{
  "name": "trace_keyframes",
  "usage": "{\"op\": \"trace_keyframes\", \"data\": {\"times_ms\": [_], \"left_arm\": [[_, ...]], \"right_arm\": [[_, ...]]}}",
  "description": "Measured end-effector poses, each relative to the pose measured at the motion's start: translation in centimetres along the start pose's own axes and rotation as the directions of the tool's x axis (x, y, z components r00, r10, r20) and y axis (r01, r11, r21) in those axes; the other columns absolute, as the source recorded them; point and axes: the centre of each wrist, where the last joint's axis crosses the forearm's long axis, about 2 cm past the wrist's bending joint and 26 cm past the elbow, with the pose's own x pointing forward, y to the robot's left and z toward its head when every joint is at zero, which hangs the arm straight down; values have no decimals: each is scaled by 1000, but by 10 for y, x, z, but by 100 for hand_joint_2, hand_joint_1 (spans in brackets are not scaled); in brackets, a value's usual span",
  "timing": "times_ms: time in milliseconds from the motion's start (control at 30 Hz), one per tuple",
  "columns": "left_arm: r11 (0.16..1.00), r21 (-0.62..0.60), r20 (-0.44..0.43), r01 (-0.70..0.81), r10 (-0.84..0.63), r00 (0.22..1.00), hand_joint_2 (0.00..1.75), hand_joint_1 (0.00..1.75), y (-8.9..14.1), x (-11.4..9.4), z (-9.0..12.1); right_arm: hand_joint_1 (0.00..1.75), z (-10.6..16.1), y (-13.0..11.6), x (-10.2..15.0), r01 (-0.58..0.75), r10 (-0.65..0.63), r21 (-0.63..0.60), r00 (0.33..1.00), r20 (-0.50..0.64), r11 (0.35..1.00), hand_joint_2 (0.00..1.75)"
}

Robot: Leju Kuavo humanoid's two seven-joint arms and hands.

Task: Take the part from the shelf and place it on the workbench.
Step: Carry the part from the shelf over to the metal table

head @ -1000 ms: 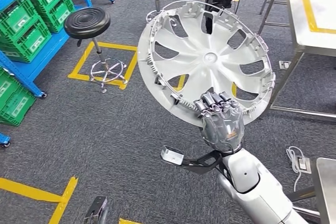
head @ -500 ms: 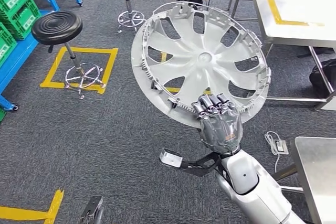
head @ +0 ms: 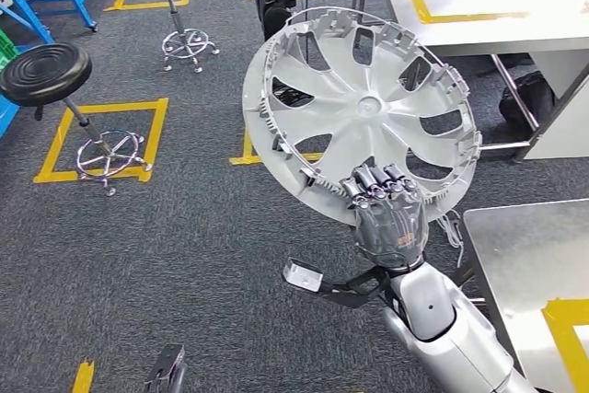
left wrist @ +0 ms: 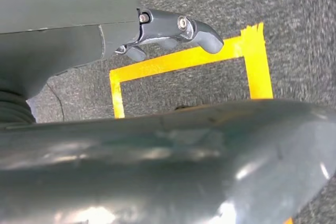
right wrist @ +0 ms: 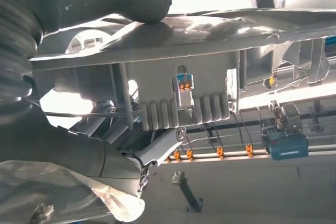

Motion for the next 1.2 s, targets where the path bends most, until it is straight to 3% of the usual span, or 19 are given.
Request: {"op": "trace_keyframes", "data": {"times_ms": [633, 1200], "left_arm": [[1000, -10, -6, -19, 19, 1000, 0, 0, -3, -1, 0], [972, -36, -59, -233, 231, 971, 0, 0, 2, -11, 0]], "right_arm": [[175, 3, 1, 1, 3, -3, 9, 1000, -6, 1000, 175], [175, 2, 1, 2, 4, -4, 8, 1000, -13, 1000, 175]]}}
